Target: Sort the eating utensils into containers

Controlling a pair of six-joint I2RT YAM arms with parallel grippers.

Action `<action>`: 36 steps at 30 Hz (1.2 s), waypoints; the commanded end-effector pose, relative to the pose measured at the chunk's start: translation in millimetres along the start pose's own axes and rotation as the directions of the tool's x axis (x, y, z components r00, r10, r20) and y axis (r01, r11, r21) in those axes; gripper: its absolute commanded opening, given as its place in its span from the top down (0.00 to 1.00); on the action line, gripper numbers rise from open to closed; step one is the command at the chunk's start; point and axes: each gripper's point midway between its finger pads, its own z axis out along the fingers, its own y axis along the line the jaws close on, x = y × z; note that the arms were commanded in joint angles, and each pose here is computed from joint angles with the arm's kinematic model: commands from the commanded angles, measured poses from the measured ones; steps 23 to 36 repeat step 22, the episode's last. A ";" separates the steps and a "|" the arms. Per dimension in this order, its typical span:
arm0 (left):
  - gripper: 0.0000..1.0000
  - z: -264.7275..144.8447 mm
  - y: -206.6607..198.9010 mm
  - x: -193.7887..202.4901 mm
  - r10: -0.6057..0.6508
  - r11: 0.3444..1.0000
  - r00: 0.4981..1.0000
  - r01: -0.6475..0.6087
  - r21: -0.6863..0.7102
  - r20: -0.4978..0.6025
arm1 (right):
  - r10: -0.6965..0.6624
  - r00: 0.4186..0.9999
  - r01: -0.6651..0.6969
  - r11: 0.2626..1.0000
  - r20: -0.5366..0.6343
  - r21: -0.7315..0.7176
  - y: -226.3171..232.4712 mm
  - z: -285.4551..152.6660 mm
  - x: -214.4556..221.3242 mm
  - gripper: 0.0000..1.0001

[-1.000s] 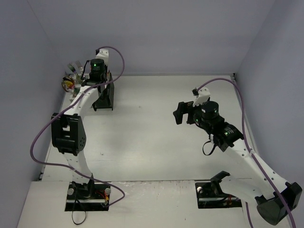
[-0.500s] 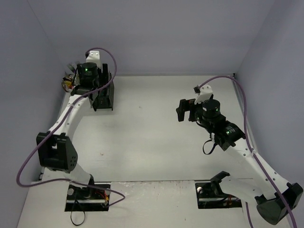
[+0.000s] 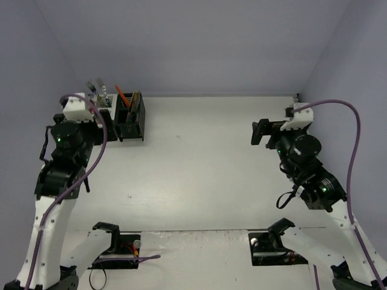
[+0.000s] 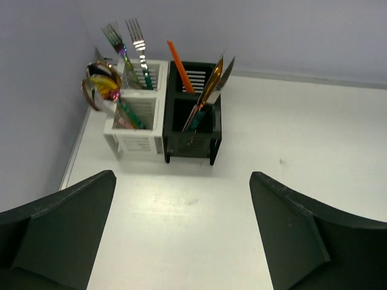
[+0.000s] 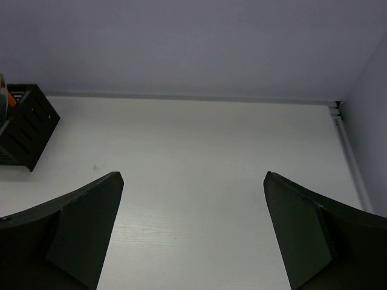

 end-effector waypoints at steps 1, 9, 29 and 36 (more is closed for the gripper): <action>0.08 -40.9 13.1 34.2 -0.028 0.999 0.998 0.027 -0.018 -0.051 | -0.013 0.994 0.002 0.995 0.107 0.100 -29.6 -24.8 -23.5 0.00; 0.08 -86.8 36.8 70.5 -0.005 0.997 0.995 -0.002 -0.073 -0.097 | -0.001 0.990 -0.016 0.994 0.144 0.112 -41.8 -47.4 -18.8 0.00; 0.08 -97.9 42.1 92.9 -0.027 0.996 0.990 0.014 -0.092 -0.141 | 0.002 0.991 -0.012 0.997 0.135 0.070 -36.2 -52.1 -19.6 0.00; 0.08 -97.9 42.1 92.9 -0.027 0.996 0.990 0.014 -0.092 -0.141 | 0.002 0.991 -0.012 0.997 0.135 0.070 -36.2 -52.1 -19.6 0.00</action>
